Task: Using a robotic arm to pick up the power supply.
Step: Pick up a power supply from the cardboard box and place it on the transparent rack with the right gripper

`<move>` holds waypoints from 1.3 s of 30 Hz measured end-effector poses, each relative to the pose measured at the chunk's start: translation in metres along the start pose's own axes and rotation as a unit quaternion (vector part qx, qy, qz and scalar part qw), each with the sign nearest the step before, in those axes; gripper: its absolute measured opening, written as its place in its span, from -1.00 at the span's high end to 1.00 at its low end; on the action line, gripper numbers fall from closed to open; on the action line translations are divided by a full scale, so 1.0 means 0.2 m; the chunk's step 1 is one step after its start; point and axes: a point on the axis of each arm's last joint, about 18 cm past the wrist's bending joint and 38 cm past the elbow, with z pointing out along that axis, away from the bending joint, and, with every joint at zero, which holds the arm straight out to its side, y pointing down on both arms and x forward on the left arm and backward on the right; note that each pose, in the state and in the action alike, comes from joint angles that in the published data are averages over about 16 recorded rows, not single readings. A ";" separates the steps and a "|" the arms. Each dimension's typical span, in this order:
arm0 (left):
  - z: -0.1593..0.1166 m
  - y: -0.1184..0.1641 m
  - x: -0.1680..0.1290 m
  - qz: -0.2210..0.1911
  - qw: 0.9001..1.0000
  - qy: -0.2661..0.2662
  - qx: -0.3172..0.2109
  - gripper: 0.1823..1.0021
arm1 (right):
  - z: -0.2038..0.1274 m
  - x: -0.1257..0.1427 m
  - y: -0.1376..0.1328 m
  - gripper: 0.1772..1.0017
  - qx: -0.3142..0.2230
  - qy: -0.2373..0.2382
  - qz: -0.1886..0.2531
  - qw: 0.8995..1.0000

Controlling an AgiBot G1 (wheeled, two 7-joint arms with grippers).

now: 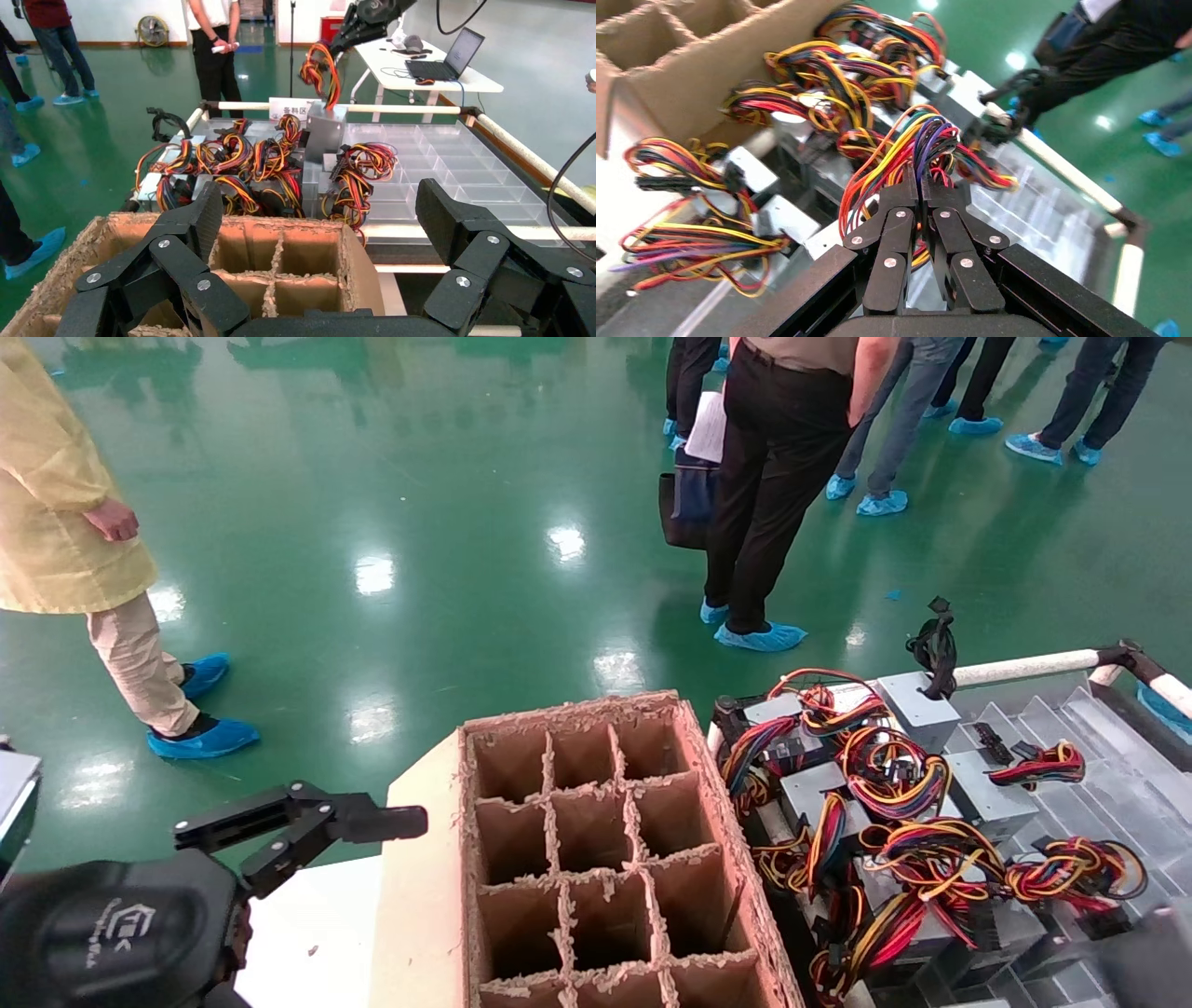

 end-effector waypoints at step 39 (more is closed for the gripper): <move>0.00 0.00 0.00 0.000 1.000 0.000 0.000 -1.00 | 0.07 -0.15 0.28 0.96 0.018 -0.026 0.131 0.991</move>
